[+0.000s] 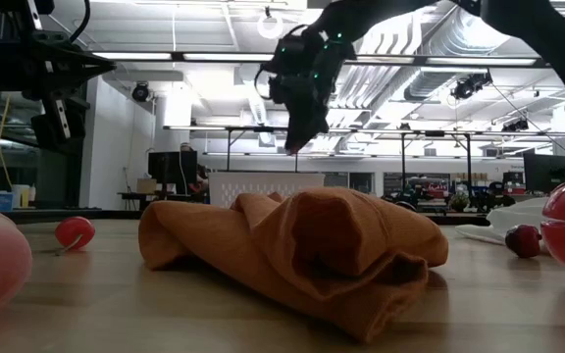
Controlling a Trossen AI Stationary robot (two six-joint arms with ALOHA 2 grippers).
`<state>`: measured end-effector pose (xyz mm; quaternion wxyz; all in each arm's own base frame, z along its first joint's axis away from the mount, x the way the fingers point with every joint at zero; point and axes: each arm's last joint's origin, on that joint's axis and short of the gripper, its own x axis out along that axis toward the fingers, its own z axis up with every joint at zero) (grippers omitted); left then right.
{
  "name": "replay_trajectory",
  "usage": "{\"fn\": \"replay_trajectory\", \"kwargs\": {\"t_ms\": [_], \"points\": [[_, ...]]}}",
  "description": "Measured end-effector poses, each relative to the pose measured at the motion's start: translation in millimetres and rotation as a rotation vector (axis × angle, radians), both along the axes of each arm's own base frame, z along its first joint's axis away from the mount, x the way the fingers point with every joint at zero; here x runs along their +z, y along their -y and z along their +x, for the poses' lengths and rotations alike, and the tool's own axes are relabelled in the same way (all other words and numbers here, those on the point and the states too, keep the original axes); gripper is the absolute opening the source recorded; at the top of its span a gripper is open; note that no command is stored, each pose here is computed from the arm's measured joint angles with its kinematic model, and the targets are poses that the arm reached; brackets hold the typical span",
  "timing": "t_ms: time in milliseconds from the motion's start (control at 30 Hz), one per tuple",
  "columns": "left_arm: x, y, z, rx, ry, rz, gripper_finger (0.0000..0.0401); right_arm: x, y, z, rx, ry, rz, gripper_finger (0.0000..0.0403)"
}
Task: Pick and placing Produce into tupperware
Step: Put the red raspberry into the white basket
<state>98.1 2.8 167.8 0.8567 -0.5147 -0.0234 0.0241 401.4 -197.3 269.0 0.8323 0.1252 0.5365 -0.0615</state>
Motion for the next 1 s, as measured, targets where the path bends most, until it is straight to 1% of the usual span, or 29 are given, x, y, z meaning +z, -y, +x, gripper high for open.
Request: {"fn": "replay_trajectory", "kwargs": {"t_ms": [467, 867, 1000], "points": [[-0.1, 0.0, 0.0, 0.000, -0.001, 0.000, 0.0001, -43.1, 8.1, 17.0, -0.005, -0.043, 0.044, 0.0102], [-0.1, 0.0, 0.0, 0.000, 0.000, 0.000, 0.0001, -69.0, 10.9, 24.1, -0.021, -0.084, 0.074, 0.0102], [-0.1, 0.0, 0.0, 0.000, -0.001, 0.000, 0.0001, -71.4, 10.5, 24.7, -0.019, -0.090, 0.077, 0.0102]]}}
